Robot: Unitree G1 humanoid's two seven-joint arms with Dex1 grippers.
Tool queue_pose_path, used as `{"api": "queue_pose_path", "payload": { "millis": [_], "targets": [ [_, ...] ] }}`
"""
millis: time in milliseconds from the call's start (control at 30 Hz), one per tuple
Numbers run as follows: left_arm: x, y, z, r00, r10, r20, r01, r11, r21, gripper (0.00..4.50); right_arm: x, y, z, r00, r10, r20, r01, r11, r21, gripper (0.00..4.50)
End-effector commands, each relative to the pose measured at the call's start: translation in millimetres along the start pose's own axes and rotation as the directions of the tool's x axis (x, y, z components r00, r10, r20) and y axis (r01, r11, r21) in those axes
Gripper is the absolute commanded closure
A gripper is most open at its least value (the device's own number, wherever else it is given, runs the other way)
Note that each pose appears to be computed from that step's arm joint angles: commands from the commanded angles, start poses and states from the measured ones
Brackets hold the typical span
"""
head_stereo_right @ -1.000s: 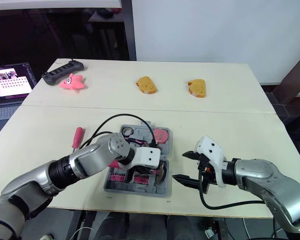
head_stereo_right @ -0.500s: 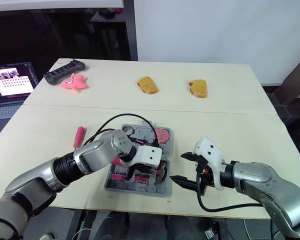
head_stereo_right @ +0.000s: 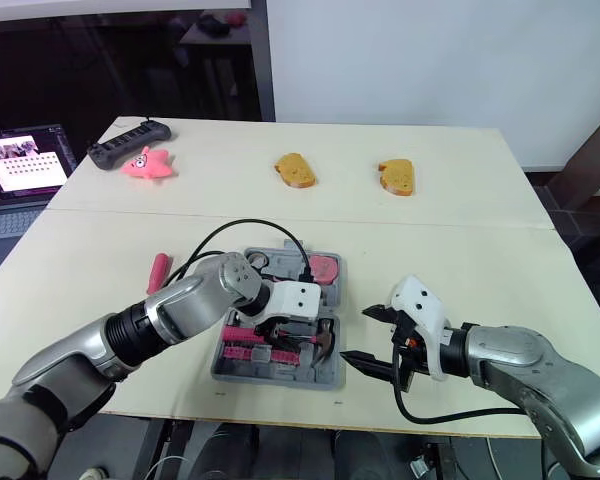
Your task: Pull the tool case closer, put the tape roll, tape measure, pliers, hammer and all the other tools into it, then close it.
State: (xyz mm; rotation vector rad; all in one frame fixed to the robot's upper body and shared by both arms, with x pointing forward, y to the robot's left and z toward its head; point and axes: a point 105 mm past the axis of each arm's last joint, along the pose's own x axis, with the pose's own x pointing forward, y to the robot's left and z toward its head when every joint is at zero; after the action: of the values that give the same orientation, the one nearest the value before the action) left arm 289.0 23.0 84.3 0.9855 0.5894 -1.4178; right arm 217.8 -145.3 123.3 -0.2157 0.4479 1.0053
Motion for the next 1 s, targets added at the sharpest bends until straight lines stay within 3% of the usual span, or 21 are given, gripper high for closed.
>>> {"api": "queue_pose_path", "payload": {
  "millis": [33,233,333,433,500,600,833,1000],
  "targets": [
    [-22,12,10,0.997,0.072,0.039,-0.073,0.997,0.013,1.18,-2,2,9,0.999,0.004,0.033,-0.003,1.0,-0.03,0.0],
    [-49,19,15,0.979,0.14,0.149,-0.138,0.99,-0.023,1.18,0,2,10,0.999,0.005,0.04,-0.004,1.0,-0.03,0.0],
    [-55,7,11,0.968,0.118,0.222,-0.106,0.992,-0.069,1.18,0,1,11,0.999,-0.001,0.044,0.003,1.0,-0.03,0.0],
    [-57,-3,12,0.934,0.131,0.332,-0.088,0.986,-0.141,1.98,1,1,12,0.999,-0.01,0.05,0.011,1.0,-0.028,0.0],
    [-58,-9,13,0.907,0.135,0.398,-0.078,0.985,-0.154,3.02,2,1,12,0.999,-0.013,0.052,0.015,1.0,-0.027,0.0],
    [-54,-9,1,0.9,0.176,0.399,-0.096,0.972,-0.212,4.48,2,2,12,0.998,-0.021,0.058,0.022,1.0,-0.021,0.0],
    [-41,-23,-9,0.85,0.176,0.496,-0.032,0.958,-0.284,4.48,1,3,10,0.998,-0.034,0.061,0.035,0.999,-0.011,0.0],
    [-32,-28,-26,0.868,0.177,0.463,-0.035,0.954,-0.299,4.48,0,5,9,0.997,-0.039,0.06,0.039,0.999,-0.007,0.0]
  ]
}}
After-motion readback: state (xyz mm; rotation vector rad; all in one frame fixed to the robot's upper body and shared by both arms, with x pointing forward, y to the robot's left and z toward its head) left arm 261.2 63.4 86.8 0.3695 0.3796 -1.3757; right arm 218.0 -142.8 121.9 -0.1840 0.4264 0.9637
